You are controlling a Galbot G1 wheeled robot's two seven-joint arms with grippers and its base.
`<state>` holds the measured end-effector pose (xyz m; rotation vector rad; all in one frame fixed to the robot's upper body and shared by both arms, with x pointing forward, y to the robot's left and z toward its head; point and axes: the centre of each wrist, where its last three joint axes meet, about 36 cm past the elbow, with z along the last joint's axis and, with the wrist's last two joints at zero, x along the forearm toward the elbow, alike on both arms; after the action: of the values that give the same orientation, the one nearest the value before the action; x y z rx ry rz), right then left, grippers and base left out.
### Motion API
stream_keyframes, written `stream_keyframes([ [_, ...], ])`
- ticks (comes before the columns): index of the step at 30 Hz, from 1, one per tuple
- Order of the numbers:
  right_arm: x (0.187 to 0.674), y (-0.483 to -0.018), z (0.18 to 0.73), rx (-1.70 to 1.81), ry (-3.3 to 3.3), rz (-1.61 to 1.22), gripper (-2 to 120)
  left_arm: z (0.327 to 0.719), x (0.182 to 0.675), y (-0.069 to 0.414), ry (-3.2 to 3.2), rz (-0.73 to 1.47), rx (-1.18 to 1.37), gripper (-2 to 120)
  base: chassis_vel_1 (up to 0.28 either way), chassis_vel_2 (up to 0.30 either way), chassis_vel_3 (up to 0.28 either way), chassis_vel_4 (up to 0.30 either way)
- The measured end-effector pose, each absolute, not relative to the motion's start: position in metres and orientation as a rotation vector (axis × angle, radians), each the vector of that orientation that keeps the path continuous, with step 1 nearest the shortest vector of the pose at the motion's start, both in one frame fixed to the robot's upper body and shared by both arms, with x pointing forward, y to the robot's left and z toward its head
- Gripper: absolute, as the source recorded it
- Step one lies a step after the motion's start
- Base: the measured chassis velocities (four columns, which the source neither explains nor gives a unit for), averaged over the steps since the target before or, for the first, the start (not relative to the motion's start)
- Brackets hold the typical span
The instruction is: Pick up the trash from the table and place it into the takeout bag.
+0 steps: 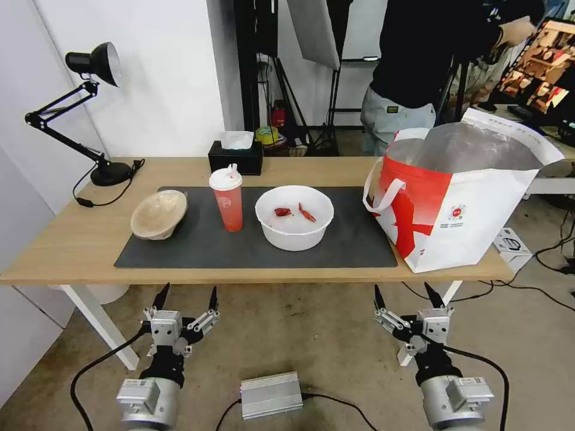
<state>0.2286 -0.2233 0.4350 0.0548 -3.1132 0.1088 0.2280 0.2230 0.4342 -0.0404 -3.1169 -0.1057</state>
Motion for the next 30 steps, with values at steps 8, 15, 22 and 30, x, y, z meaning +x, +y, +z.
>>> stream_keyframes([
  [8, 0.237, -0.217, 0.464, 0.193, -3.045, 0.102, 100, 0.448, 0.226, 0.214, -3.096, -0.015, 0.054, 100, 0.000, 0.000, 0.000, 0.000],
  [15, 0.236, -0.209, 0.497, 0.369, -2.904, 0.170, 100, 0.470, 0.219, 0.200, -3.022, 0.106, 0.182, 100, 0.000, 0.000, 0.000, 0.000],
  [22, 0.237, -0.209, 0.507, 0.511, -2.904, 0.213, 100, 0.488, 0.211, 0.190, -2.937, 0.175, 0.266, 100, 0.000, 0.000, 0.000, 0.000],
  [30, 0.239, -0.213, 0.512, 0.544, -2.935, 0.232, 100, 0.497, 0.204, 0.184, -2.885, 0.197, 0.333, 100, 0.000, 0.000, 0.000, 0.000],
])
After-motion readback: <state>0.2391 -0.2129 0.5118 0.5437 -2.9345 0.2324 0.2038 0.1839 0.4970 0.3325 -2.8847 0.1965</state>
